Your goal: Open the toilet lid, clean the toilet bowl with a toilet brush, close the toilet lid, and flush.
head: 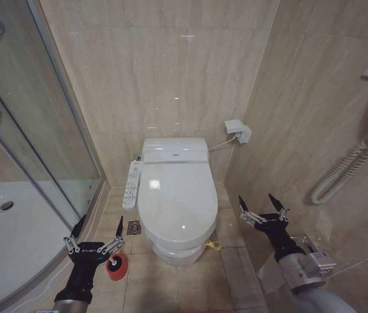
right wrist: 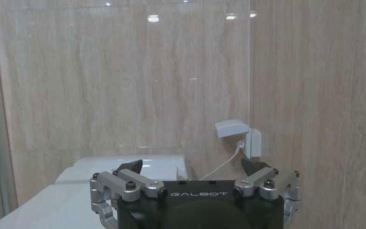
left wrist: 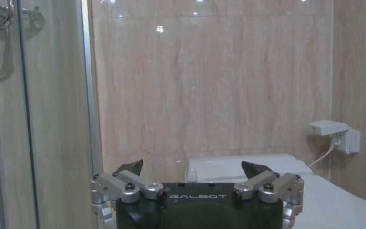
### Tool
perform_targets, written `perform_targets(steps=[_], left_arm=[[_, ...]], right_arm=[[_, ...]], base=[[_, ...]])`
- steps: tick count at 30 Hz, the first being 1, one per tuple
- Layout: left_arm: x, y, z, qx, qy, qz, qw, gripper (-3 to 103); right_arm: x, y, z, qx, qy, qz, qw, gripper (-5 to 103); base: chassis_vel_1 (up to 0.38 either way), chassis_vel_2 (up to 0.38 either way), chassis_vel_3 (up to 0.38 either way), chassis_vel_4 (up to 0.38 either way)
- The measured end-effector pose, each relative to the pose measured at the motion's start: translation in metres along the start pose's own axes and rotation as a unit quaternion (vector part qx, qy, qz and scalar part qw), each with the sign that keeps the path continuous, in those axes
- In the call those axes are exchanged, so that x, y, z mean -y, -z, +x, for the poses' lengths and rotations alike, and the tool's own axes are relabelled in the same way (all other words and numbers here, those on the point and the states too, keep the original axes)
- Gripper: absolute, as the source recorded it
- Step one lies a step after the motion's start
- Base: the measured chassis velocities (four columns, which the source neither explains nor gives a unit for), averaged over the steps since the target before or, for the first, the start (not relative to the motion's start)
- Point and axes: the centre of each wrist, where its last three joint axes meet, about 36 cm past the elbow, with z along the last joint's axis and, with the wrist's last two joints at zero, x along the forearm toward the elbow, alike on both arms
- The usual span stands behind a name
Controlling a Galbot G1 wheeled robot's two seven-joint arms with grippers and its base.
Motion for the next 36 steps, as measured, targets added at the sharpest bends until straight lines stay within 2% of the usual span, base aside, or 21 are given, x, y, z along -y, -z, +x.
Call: perform_targets(steps=[17,36], left_arm=[[0.0,0.0,0.0,0.0,0.0,0.0,1.0,100],[0.0,0.0,0.0,0.0,0.0,0.0,1.0,100]], right_arm=[[0.0,-0.0001,0.0,0.0,0.0,0.0,1.0,100],[0.0,0.0,0.0,0.0,0.0,0.0,1.0,100]], base=[[-0.008,0.013,0.009,-0.012],[-0.117,0.113,0.116,-0.113]])
